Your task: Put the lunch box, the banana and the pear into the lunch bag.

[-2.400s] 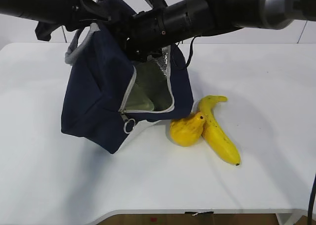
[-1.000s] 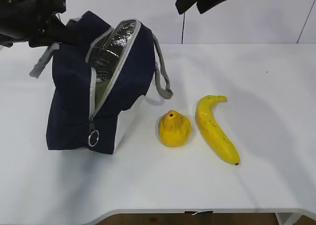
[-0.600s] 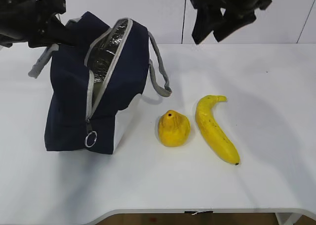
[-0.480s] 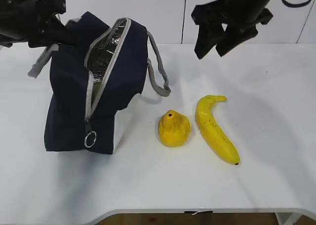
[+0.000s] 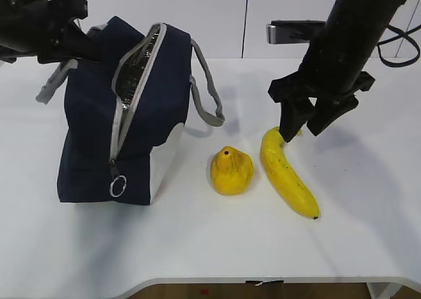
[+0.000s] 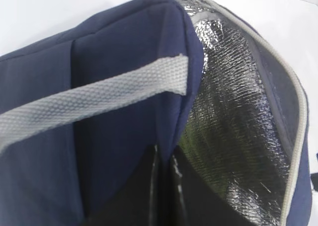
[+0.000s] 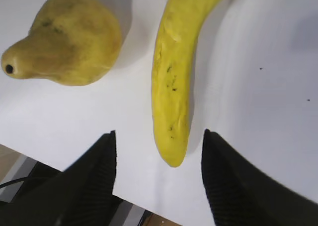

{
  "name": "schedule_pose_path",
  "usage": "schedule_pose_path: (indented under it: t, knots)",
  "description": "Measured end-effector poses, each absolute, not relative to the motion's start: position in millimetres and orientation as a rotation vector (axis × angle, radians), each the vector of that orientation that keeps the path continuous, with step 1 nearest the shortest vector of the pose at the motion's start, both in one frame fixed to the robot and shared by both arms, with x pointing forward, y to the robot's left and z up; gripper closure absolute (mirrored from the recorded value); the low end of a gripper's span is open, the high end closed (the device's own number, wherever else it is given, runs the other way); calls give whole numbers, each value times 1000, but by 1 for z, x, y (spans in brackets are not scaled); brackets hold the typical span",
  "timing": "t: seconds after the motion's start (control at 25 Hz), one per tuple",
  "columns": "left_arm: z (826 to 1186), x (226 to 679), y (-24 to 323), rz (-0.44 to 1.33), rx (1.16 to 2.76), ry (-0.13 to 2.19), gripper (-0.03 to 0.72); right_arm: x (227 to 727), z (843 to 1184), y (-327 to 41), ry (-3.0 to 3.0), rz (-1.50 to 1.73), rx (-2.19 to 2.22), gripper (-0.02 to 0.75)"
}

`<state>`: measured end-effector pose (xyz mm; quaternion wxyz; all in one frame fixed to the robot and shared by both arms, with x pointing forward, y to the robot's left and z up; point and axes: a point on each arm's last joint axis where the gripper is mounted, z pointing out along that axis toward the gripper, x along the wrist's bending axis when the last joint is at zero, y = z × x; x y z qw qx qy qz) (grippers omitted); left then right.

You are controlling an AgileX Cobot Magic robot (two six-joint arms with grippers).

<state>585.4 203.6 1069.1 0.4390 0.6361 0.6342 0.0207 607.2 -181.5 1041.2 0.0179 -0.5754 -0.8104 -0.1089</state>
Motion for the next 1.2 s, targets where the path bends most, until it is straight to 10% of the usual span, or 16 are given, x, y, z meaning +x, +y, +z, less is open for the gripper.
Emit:
schedule_pose_path:
  t: [1.2]
  knots:
    - [1069, 585, 204, 52, 1581, 1576, 693, 622, 1001, -179, -2416, -345, -1931, 249]
